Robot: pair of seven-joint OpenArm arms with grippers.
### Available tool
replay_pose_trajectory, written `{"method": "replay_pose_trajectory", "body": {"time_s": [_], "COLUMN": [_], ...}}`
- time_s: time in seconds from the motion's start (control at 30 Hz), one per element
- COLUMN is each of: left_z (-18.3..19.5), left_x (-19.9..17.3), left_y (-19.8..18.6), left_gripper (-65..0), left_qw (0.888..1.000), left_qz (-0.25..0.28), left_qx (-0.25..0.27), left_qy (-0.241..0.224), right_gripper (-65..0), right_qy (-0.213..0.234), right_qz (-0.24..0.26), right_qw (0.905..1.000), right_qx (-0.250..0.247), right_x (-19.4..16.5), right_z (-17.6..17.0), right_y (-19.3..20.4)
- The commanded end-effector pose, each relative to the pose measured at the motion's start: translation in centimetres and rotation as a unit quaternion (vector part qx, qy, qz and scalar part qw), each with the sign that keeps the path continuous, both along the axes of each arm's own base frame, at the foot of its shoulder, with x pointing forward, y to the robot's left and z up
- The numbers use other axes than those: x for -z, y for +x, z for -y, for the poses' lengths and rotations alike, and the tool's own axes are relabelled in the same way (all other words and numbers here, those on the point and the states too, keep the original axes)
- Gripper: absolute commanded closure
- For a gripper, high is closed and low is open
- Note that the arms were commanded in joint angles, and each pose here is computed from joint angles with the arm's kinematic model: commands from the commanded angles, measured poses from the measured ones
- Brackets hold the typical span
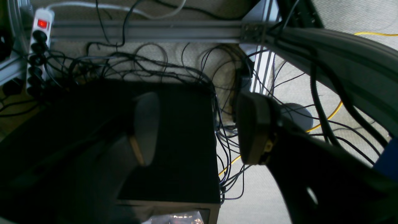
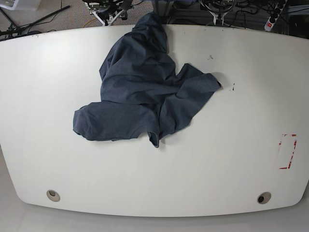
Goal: Fold the T-shirt properly
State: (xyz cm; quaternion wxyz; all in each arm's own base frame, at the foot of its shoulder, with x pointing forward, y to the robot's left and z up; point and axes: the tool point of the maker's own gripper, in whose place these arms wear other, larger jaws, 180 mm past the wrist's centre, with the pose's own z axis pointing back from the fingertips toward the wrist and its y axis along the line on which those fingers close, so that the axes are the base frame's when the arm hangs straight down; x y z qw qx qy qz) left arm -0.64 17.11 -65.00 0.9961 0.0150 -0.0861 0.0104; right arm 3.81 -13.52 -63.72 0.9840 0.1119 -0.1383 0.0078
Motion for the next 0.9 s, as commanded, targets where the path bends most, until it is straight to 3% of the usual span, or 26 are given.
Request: {"method": "replay_pose_trajectory", "body": {"time_s": [0.0, 0.7, 0.87], "left_z": [-0.4, -0.9, -1.7], "left_x": [-0.3, -7.0, -9.9], "left_y": [-1.0, -4.2, -4.4], "left_gripper": [-36.1, -36.0, -36.0], "left_qw": [1.000, 0.997, 0.994], "left_qz": [0.000, 0.078, 0.105], "left_qx": [0.001, 0.029, 0.026], "left_qy": [0.004, 0.003, 0.012], "right_gripper": [-27.0, -26.8, -26.8], "right_qy": [0.002, -0.014, 0.001], "right_qz": [0.004, 0.028, 0.036], "right_qw": [1.0000, 0.9992, 0.9992], "right_qx": [-0.002, -0.024, 0.014], "right_x": [-0.4, -5.5, -7.3], "right_z": [-0.3, -0.5, -1.0], "right_y": [-0.4, -6.2, -7.6]}}
